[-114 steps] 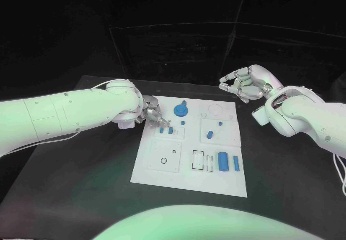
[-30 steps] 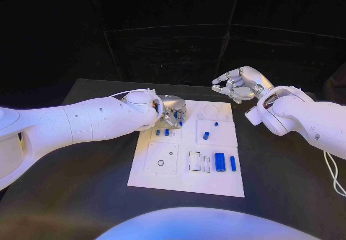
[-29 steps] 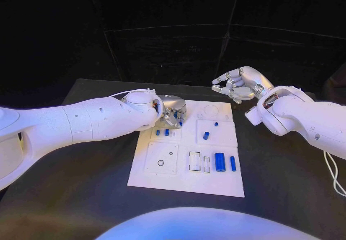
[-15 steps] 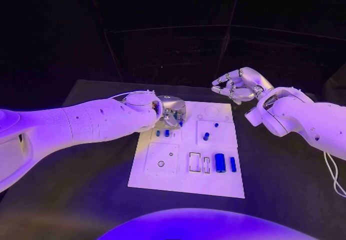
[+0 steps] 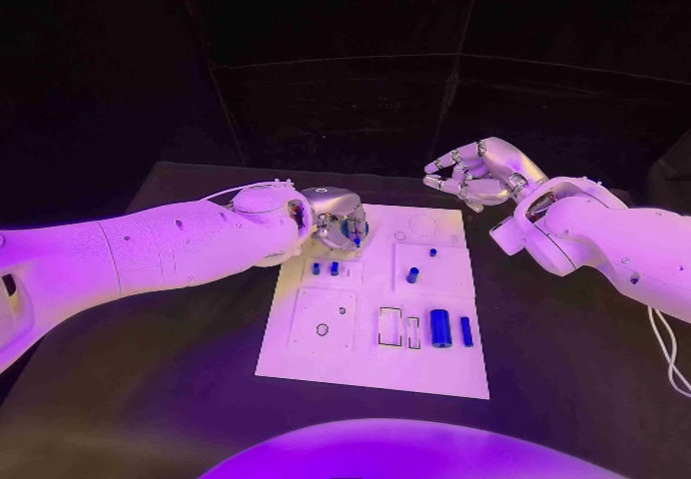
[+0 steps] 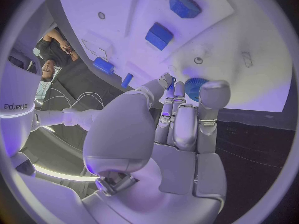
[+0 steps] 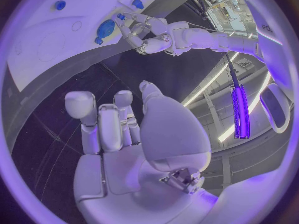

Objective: Assemble the parts on the task board

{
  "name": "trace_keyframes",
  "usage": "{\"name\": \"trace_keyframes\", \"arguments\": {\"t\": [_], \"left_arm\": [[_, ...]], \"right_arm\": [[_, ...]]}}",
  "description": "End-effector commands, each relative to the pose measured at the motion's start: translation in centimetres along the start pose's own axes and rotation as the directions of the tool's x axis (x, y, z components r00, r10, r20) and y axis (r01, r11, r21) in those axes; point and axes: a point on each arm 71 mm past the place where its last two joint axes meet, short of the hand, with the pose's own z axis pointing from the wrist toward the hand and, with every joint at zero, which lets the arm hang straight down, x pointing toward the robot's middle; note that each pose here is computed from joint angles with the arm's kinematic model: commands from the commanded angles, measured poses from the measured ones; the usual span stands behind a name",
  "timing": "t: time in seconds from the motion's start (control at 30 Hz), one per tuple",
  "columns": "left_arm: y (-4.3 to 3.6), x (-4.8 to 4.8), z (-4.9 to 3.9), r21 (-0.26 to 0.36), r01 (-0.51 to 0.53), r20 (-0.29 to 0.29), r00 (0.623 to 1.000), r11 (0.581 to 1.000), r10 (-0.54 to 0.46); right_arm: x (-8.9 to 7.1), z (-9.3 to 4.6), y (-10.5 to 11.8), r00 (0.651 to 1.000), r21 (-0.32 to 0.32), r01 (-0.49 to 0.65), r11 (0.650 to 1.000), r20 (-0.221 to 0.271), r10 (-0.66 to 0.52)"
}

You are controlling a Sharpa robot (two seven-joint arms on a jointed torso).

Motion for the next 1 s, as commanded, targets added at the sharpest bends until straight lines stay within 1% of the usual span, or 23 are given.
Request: {"name": "trace_keyframes", "arguments": {"t": [0.03,0.07,0.13,0.17,0.27,0.37,0.53,0.8,1.0], "left_arm": [[0.21,-0.68,-0.63,0.015,0.044,0.052,0.998,0.999,-0.045],[0.48,-0.83,-0.98,0.012,0.051,0.059,0.997,0.999,-0.052],[0.78,-0.92,-1.32,0.007,0.057,0.061,0.996,0.998,-0.057],[1.11,-0.97,-1.65,-0.001,0.062,0.059,0.996,0.998,-0.062],[1.79,-0.96,-2.29,-0.019,0.069,0.045,0.997,0.997,-0.068],[2.3,-0.9,-2.74,-0.035,0.072,0.029,0.997,0.997,-0.071],[2.81,-0.73,-3.09,-0.055,0.075,0.001,0.997,0.996,-0.075],[3.27,-0.44,-3.33,-0.081,0.075,-0.042,0.996,0.994,-0.079],[3.51,-0.31,-3.42,-0.094,0.074,-0.062,0.995,0.993,-0.08]], "right_arm": [[-0.1,0.0,0.1,1.0,-0.005,-0.003,1.0,-0.003,0.003],[-0.1,0.0,0.1,1.0,-0.004,-0.002,1.0,-0.002,0.002],[-0.1,0.0,0.0,1.0,-0.004,-0.002,1.0,-0.002,0.002],[-0.1,0.0,0.0,1.0,-0.003,-0.002,1.0,-0.002,0.002],[-0.2,0.0,0.0,1.0,-0.002,-0.001,1.0,-0.002,0.001],[-0.2,0.0,-0.1,1.0,-0.001,-0.001,1.0,-0.002,0.001],[-0.1,0.1,-0.1,1.0,-0.001,-0.001,1.0,-0.002,0.001],[-0.1,0.1,-0.1,1.0,0.0,-0.001,1.0,-0.002,0.001],[-0.1,0.1,-0.1,1.0,0.0,-0.001,1.0,-0.002,0.001]]}}
